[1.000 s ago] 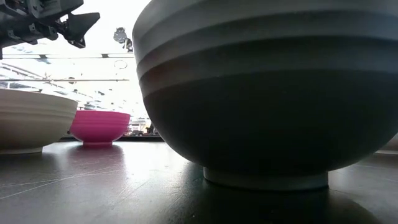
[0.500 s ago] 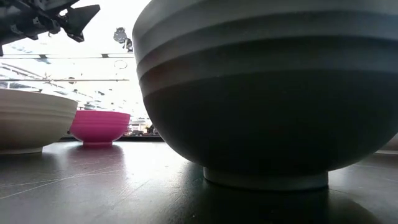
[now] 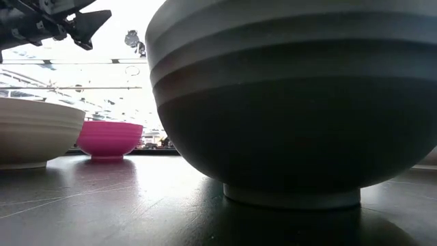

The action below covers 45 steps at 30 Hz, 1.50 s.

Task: Nest bowls inside each other
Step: Stack the light orange bowl on top of the green bowl

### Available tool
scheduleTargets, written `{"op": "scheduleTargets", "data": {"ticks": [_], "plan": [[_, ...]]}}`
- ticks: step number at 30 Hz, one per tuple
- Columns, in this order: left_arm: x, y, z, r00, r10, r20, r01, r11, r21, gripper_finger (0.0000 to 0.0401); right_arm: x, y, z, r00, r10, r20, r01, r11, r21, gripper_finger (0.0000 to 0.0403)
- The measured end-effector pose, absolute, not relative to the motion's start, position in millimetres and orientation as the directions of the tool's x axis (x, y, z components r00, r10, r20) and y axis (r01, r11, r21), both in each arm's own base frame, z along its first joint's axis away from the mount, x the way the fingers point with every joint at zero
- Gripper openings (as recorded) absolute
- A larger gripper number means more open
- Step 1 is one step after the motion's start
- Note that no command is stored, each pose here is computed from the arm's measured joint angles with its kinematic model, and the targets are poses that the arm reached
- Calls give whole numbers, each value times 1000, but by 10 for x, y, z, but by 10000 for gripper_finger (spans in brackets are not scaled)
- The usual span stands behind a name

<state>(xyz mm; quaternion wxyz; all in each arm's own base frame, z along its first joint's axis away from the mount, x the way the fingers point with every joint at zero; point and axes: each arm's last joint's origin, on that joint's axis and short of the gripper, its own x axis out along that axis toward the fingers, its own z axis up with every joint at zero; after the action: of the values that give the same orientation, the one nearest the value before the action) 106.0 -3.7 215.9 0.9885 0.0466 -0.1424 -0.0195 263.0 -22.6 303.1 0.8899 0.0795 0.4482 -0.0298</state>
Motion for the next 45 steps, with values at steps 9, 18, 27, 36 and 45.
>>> {"op": "scheduleTargets", "data": {"ticks": [9, 18, 27, 36, 45], "plan": [[1075, -37, 2104, 973, -52, 223, 35, 996, 81, 244, 2900, -16, 2946, 542, 93, -835, 85, 983, 165, 0], [1082, -37, 2069, 981, -53, 186, 39, 996, 79, 244, 3329, 427, 3128, 495, 164, -853, -28, 985, 173, 0], [1090, -40, 2017, 989, -63, 133, 53, 996, 72, 244, 3541, 639, 2973, 306, 133, -943, 17, 989, 145, 0], [1090, -46, 2015, 988, -81, 131, 72, 995, 71, 244, 3693, 659, 2651, 213, 91, -973, 22, 995, 98, 0], [1090, -51, 2010, 987, -99, 126, 91, 994, 65, 244, 3738, 711, 2560, 199, 90, -976, -12, 996, 90, 0]]}}
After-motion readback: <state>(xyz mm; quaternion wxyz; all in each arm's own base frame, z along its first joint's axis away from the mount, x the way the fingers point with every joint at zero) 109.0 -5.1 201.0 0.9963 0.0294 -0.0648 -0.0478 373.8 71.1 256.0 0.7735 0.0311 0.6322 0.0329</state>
